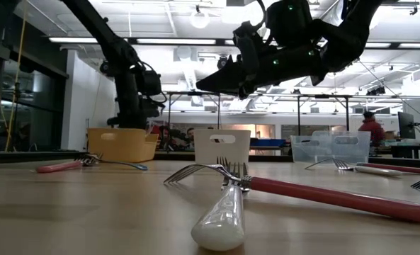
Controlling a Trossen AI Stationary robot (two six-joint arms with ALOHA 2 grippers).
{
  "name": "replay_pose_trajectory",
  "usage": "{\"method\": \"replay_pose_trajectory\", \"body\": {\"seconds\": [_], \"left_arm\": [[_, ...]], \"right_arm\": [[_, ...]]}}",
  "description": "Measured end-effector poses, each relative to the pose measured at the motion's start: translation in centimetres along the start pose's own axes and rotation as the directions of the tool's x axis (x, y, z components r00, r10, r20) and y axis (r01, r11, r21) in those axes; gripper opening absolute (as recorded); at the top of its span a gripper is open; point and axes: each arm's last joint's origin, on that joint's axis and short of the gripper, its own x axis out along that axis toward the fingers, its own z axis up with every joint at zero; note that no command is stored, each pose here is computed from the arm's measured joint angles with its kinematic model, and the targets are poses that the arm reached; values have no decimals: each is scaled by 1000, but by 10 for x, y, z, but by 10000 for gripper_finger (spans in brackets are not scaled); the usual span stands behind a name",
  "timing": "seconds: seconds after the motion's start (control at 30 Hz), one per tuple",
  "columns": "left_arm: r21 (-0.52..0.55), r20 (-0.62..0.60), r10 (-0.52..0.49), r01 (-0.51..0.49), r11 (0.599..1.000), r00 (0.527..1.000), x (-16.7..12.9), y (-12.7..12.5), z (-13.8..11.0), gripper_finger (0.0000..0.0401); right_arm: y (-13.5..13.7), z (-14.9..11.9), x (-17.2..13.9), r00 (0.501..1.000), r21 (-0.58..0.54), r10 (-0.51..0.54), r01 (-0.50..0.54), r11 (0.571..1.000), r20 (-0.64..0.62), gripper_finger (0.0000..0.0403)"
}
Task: Sort silverware by color (type)
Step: Put the top left white fork into the yellow bin, then put the top left blue fork into the transparent bin
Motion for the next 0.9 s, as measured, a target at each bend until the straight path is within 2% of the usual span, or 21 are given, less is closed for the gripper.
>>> {"method": "replay_pose_trajectory", "body": {"seconds": [0.43,0.83,0.9], "left_arm": [[-2,-50,2,-2,1000,999,17,3,-1,17],[28,-33,4,-3,1000,999,12,2,0,83],[45,-15,32,-32,998,999,6,3,0,88]], "right_arm": [[0,0,0,1000,0,-1,1,1000,-4,2],[0,-1,0,1000,0,-3,3,1000,-8,2],[0,-1,0,1000,0,-3,3,1000,-8,2]]}}
